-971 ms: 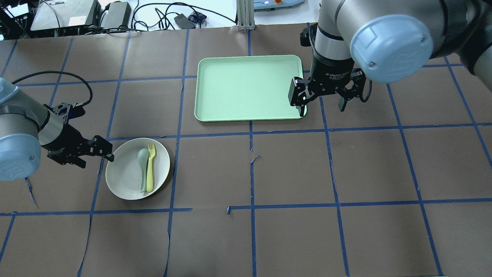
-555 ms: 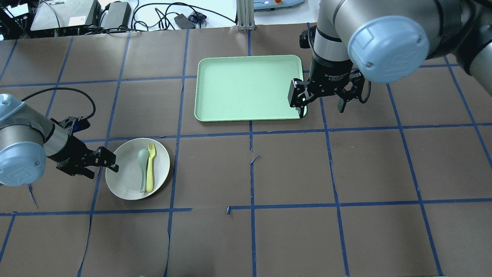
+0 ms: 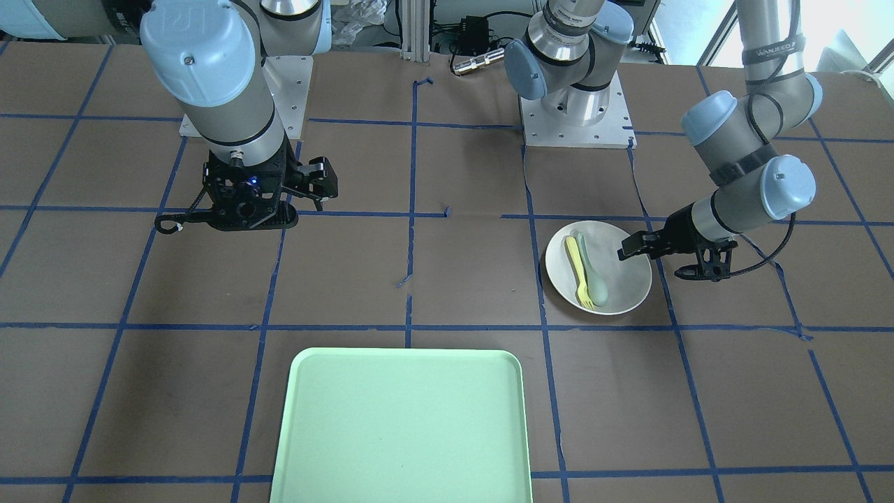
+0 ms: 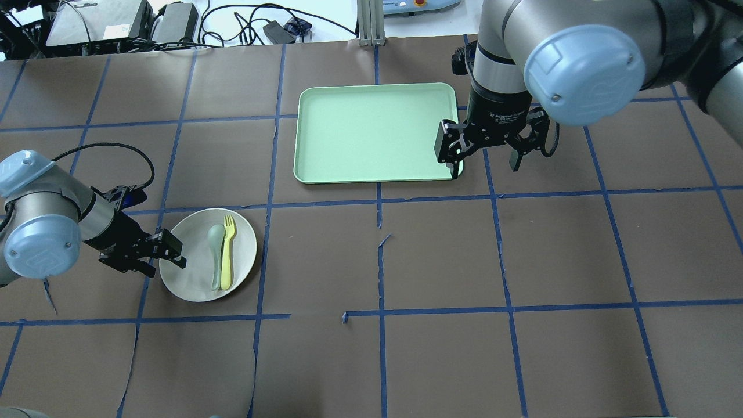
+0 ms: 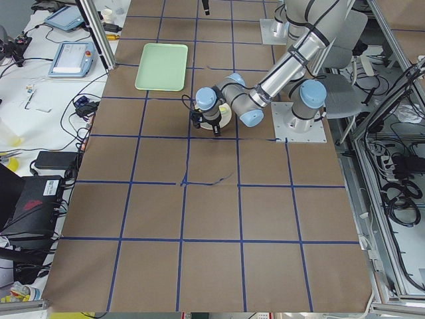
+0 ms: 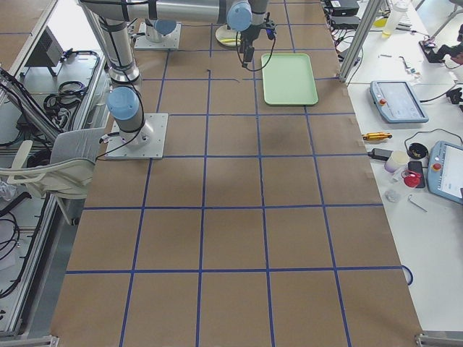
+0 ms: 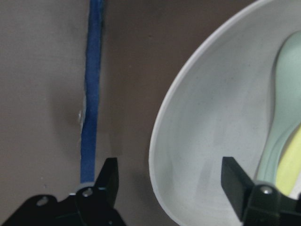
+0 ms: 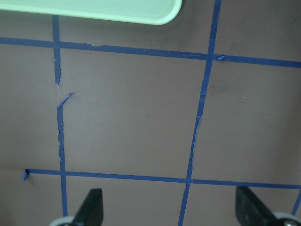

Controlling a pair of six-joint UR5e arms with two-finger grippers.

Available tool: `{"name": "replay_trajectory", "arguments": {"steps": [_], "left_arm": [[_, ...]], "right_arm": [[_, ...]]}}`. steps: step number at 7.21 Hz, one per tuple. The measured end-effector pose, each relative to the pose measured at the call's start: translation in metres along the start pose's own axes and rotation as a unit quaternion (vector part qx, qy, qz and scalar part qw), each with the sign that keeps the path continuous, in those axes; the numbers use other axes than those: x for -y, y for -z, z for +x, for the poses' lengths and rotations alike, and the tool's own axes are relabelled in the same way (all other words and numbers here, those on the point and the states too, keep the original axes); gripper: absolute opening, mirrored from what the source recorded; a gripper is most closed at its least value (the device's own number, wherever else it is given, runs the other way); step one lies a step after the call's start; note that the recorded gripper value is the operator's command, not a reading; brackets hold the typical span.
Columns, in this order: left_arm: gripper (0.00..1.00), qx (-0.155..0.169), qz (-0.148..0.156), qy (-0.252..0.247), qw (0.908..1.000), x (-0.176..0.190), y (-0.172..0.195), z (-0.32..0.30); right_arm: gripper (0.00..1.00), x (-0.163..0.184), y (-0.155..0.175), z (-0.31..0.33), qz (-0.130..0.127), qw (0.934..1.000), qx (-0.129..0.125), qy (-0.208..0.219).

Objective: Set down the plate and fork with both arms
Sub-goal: 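Move the left gripper down to the white plate's rim and grasp it, then carry the plate with the left gripper onto the mint-green tray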

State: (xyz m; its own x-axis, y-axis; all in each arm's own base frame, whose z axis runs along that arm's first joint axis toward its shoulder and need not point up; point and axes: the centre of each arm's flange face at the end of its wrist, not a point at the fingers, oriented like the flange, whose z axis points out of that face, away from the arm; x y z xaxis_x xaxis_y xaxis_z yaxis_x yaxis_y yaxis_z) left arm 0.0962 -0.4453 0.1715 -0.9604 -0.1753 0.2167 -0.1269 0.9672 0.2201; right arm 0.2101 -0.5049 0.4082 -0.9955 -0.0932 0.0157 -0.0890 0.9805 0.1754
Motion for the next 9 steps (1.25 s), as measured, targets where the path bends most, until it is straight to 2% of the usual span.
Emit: {"name": "replay_trajectory", "arguments": {"steps": [1, 6, 7, 9], "left_arm": [[0.0, -0.001, -0.004, 0.0, 1.0, 0.001, -0.003, -0.001], [0.0, 0.005, 0.013, -0.017, 0.9997, 0.014, 0.015, -0.003], [0.0, -0.005, 0.018, -0.018, 0.9997, 0.017, 0.022, -0.002], [0.0, -0.049, 0.014, -0.013, 0.9986, 0.023, 0.036, 0.003]], "right_arm": [[1.0, 0.0, -0.003, 0.0, -0.002, 1.0, 0.0, 0.0], [1.0, -0.002, -0.008, 0.0, -0.006, 1.0, -0.001, 0.0], [1.0, -0.002, -0.008, 0.0, -0.007, 1.0, -0.001, 0.0], [1.0, -0.002, -0.008, 0.001, -0.007, 1.0, -0.002, 0.0]]}}
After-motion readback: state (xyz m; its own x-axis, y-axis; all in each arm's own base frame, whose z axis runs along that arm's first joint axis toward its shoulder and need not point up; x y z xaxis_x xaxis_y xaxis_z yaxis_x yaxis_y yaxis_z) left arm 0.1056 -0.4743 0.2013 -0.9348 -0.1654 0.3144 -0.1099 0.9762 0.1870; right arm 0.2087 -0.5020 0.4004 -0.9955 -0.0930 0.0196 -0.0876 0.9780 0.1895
